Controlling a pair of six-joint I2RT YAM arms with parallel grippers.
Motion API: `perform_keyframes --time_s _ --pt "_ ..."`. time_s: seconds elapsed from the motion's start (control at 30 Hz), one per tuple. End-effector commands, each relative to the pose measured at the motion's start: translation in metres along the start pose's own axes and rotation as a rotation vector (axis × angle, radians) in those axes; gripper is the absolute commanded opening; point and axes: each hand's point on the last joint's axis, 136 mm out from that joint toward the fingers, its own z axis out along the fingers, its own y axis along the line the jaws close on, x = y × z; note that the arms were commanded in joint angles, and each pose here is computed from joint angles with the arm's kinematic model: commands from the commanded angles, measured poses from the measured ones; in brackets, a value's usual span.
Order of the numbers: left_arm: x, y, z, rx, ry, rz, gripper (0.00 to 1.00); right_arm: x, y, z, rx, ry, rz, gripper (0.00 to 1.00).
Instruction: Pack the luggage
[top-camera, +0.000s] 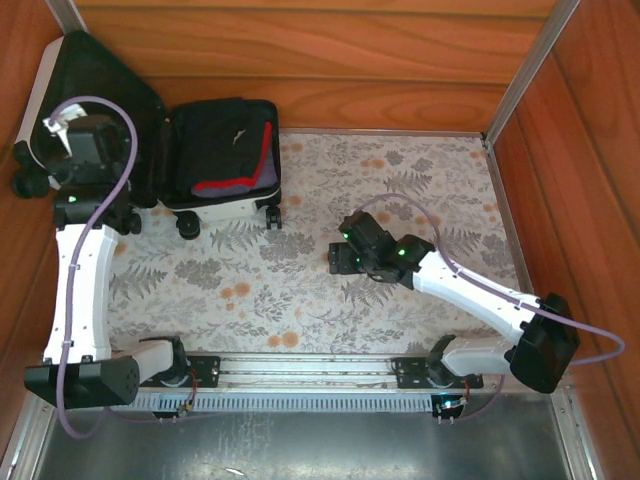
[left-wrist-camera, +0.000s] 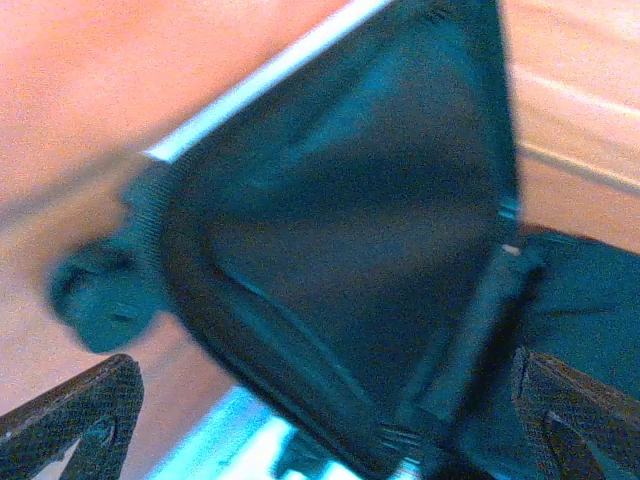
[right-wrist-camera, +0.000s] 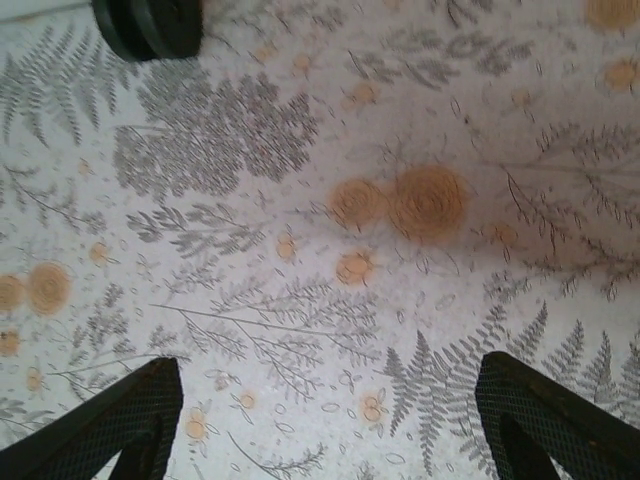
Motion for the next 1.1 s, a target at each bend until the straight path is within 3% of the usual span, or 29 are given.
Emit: perform_keyframes --time_s 0.0,0.2,0.3,0.7,0.9,1.0,1.07 --pt "-0.003 0.044 0.005 -0.192 0.047 0.176 1.00 -0.016 0.006 -0.004 0.019 -0.026 -0.058 0.82" --pt "0.015 0.079 0.032 -0.302 0.175 0.139 1.00 -0.036 0.018 -0.002 0.038 -0.007 -0.120 0.83" --pt "0.029 0.088 0.050 -0.293 0.245 0.111 0.99 -0.044 0.022 -0.001 0.048 -0.005 -0.138 0.83" --pt "0.043 0.053 0.104 -0.126 0.337 -0.006 0.88 -0.048 0.027 0.015 0.082 0.046 -0.162 0.83" --pt "0.035 0.049 0.116 -0.137 0.302 -0.074 0.67 -0.049 0.025 0.019 0.105 0.052 -0.176 0.83" --pt "0.030 0.048 0.118 -0.136 0.288 -0.097 0.50 -0.049 0.023 0.021 0.121 0.059 -0.189 0.83" --pt "0.025 0.045 0.114 -0.114 0.276 -0.117 0.32 -0.051 0.022 0.022 0.134 0.059 -0.197 0.83"
